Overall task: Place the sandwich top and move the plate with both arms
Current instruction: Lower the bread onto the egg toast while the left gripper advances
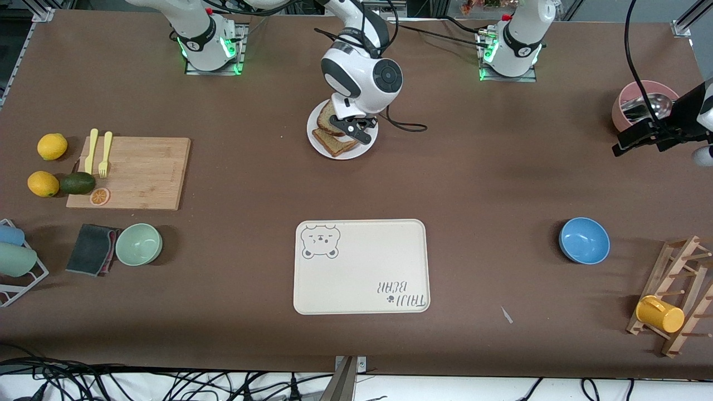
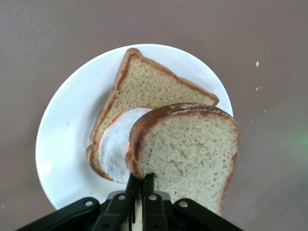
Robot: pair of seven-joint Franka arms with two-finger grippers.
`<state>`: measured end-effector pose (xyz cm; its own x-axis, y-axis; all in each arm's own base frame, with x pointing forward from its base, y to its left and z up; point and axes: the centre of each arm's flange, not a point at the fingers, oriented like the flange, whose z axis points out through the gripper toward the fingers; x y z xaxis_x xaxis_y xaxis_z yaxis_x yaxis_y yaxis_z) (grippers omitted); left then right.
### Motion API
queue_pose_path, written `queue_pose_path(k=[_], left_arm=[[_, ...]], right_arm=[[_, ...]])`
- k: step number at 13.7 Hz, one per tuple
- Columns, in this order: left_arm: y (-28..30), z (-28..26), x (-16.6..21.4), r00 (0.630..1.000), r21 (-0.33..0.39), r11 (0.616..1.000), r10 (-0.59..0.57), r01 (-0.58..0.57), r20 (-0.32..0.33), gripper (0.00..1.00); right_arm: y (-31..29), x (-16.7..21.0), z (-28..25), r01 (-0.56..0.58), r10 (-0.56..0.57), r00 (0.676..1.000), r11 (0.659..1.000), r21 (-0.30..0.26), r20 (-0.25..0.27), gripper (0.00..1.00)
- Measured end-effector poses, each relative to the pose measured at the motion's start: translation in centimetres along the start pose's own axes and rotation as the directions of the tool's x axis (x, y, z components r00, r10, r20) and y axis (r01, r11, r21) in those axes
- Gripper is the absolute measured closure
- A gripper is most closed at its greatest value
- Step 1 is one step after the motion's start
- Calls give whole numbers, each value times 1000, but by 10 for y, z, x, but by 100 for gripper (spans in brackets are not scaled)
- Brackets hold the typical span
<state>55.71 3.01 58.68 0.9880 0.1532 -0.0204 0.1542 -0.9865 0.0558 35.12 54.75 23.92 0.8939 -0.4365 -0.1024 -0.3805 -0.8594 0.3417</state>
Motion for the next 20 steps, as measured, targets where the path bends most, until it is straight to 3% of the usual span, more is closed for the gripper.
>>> queue_pose_path(k=[3, 4, 9, 12, 13, 16, 20], left_arm=[[1, 1, 0, 1000, 5, 1000, 3, -3, 2, 0], [1, 1, 0, 1000, 7, 1000, 3, -3, 2, 0], [3, 5, 1, 1000, 13, 1000, -3, 3, 17, 0], [12, 25, 7, 999, 14, 1000, 13, -13, 52, 0], [17, 34, 11, 998, 15, 1000, 20, -21, 67, 0], [34, 65, 23, 994, -4, 999, 41, -41, 101, 0], [44, 101, 38, 990, -65, 997, 43, -35, 134, 0]], right_arm=[[-3, 8, 10, -7, 7, 1000, 1000, -5, -7, 93], [-3, 9, 10, -10, 10, 1000, 1000, -4, -8, 89], [-6, 10, -5, -11, 11, 1000, 1000, 24, -13, 37], [-8, 24, -46, -18, 21, 999, 997, 81, -29, 7], [-4, 36, -62, -4, 7, 999, 996, 84, -37, 1], [23, 103, -103, 74, -70, 996, 995, 67, -51, 1], [83, 218, -133, 155, -155, 988, 979, 131, -15, 1]])
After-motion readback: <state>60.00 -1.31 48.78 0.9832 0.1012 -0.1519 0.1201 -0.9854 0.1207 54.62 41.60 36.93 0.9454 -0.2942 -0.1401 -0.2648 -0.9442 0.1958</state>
